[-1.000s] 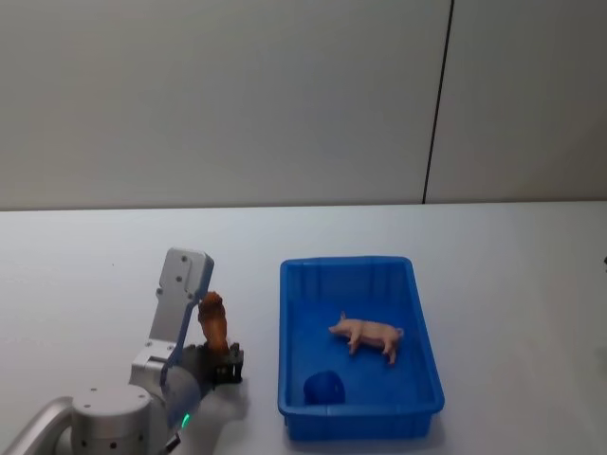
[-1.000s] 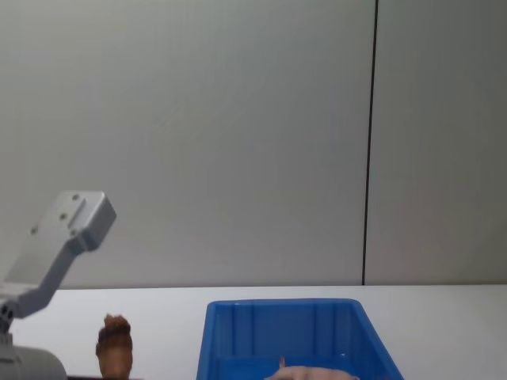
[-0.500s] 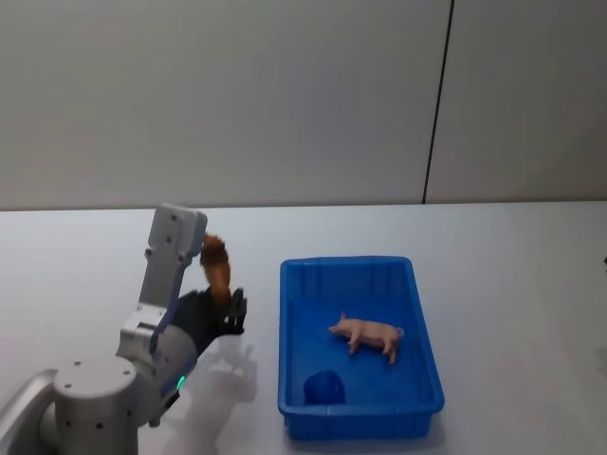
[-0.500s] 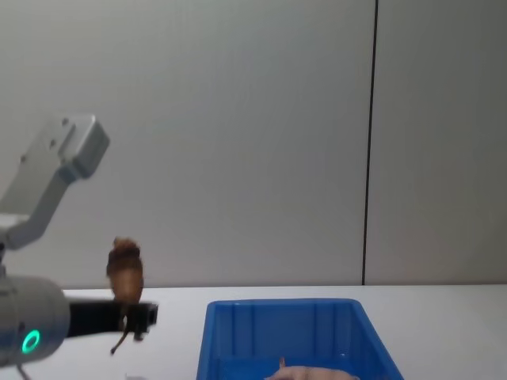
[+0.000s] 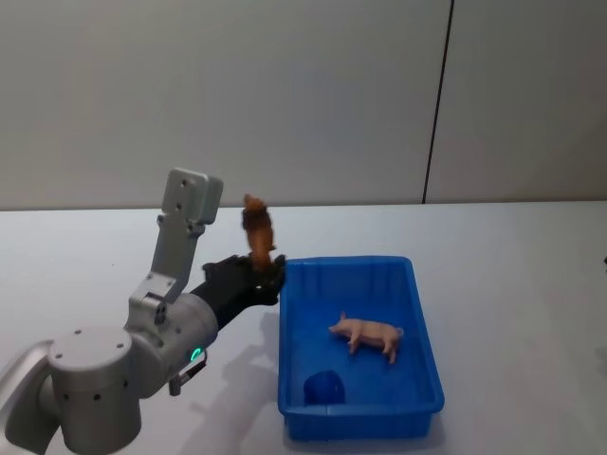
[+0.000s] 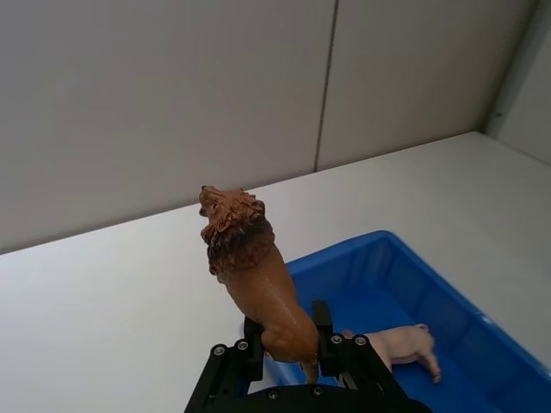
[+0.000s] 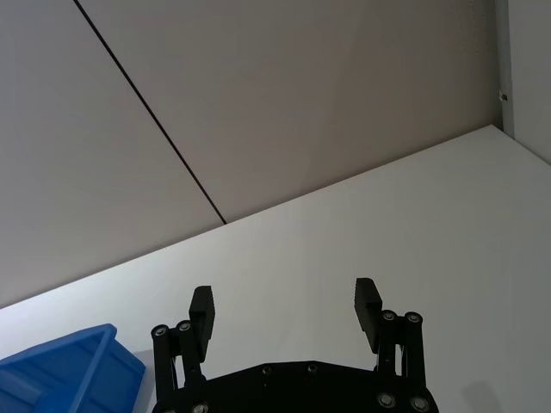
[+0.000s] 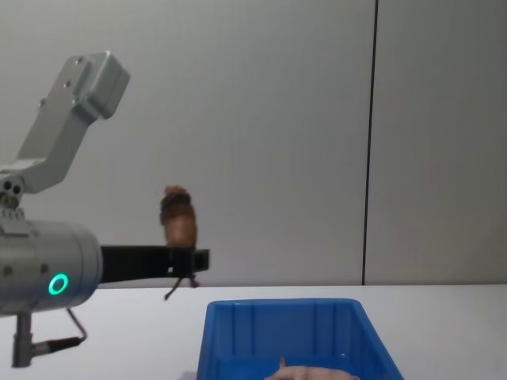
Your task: Pick up the two dolls from the table and place them into the box.
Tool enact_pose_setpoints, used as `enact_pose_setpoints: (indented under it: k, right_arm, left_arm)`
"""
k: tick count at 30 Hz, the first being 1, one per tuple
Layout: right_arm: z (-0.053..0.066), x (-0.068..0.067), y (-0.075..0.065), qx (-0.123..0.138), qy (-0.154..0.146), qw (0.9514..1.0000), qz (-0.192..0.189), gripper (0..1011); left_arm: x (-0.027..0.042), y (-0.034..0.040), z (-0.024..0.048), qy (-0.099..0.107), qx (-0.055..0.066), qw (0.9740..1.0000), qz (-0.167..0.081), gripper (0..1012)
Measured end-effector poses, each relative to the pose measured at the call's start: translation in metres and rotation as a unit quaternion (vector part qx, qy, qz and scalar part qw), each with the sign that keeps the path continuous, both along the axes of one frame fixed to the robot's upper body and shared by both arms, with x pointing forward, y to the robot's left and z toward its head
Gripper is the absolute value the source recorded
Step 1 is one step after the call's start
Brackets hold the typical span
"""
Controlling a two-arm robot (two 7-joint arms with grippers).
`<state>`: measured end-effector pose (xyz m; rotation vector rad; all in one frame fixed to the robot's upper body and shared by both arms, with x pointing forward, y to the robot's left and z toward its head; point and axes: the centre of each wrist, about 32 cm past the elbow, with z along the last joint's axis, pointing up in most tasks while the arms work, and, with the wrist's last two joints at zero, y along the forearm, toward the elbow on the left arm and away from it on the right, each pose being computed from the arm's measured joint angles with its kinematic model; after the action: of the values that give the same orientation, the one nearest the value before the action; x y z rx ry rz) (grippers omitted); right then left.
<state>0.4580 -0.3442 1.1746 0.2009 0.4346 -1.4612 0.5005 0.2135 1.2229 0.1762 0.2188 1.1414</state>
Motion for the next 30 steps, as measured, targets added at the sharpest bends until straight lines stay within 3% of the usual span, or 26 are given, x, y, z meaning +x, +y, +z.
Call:
enact_pose_setpoints:
  k: [7,8,11,15,17,19,26,29,30]
  right_arm:
    - [0.000,0.000,0.000,0.000,0.000,1.0000,0.000,1003]
    - [0.000,0.000,0.000,0.000,0.000,1.0000,0.000,1003]
    - [0.000,0.000,0.000,0.000,0.000,1.0000,0.000,1003]
    - [0.000,0.000,0.000,0.000,0.000,1.0000,0.000,1003]
    - [0.000,0.000,0.000,0.000,0.000,1.0000,0.000,1003]
    - [0.000,0.000,0.000,0.000,0.000,1.0000,0.000,1003]
    - [0.000,0.000,0.000,0.000,0.000,1.0000,0.000,1003]
    - [0.000,0.000,0.000,0.000,0.000,1.0000,0.000,1003]
    - [0.000,0.000,0.000,0.000,0.000,1.0000,0.000,1003]
  left_arm:
    - [0.0074,-0.0017,0.0057,0.001,-0.033,0.9980,-0.055,339]
    - [0.0074,-0.0017,0.0057,0.001,-0.033,0.9980,-0.055,339]
    - [0.0119,-0.0032,0.0073,0.006,-0.050,0.9952,-0.084,339]
    - [0.0154,-0.0048,0.0075,0.012,-0.063,0.9922,-0.107,339]
    - [0.0195,-0.0067,0.0073,0.019,-0.076,0.9882,-0.131,339]
    - [0.0217,-0.0078,0.0071,0.023,-0.082,0.9862,-0.142,339]
    - [0.0322,-0.0137,0.0037,0.044,-0.108,0.9736,-0.196,342]
    - [0.0373,-0.0163,0.0007,0.056,-0.119,0.9668,-0.220,375]
    - [0.0399,-0.0178,-0.0004,0.061,-0.124,0.9633,-0.230,427]
